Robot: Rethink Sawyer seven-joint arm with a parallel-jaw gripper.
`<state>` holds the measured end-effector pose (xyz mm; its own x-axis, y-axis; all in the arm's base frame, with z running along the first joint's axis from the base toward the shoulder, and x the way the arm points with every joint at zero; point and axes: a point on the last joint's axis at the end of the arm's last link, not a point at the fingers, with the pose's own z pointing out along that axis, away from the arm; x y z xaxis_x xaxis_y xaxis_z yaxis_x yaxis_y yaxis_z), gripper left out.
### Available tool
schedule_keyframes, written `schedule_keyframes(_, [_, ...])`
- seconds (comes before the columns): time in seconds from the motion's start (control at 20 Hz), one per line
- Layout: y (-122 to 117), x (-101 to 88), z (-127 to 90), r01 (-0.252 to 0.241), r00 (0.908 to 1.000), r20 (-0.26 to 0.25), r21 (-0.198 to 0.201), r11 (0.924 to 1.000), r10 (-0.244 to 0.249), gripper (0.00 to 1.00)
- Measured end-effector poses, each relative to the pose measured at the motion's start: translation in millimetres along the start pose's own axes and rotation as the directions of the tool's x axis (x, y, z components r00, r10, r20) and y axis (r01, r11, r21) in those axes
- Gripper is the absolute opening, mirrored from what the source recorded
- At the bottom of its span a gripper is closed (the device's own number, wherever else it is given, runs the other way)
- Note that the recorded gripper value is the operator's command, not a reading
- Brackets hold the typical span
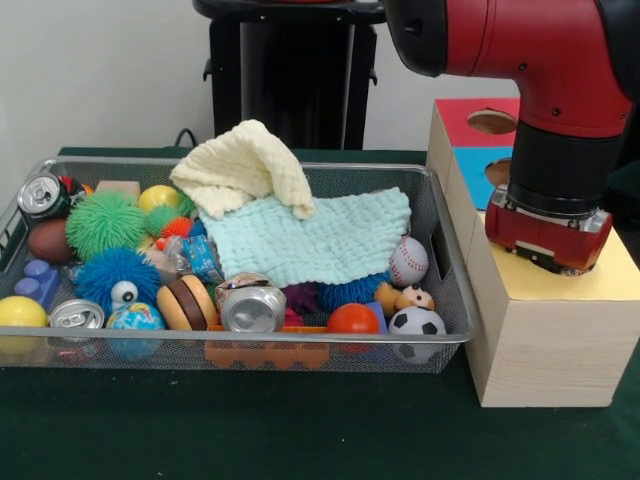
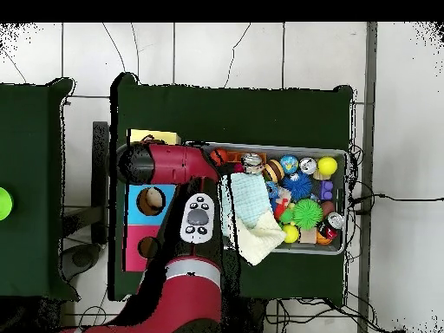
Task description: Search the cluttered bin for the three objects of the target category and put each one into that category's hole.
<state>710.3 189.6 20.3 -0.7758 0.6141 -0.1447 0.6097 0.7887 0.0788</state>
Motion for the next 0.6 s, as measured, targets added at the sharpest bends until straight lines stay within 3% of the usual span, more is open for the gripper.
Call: schedule_keyframes(0.6, [-2.1, -0.7, -1.0, -0.007, 0.9999, -0.014, -0.010, 0.9999, 0.007, 0.00])
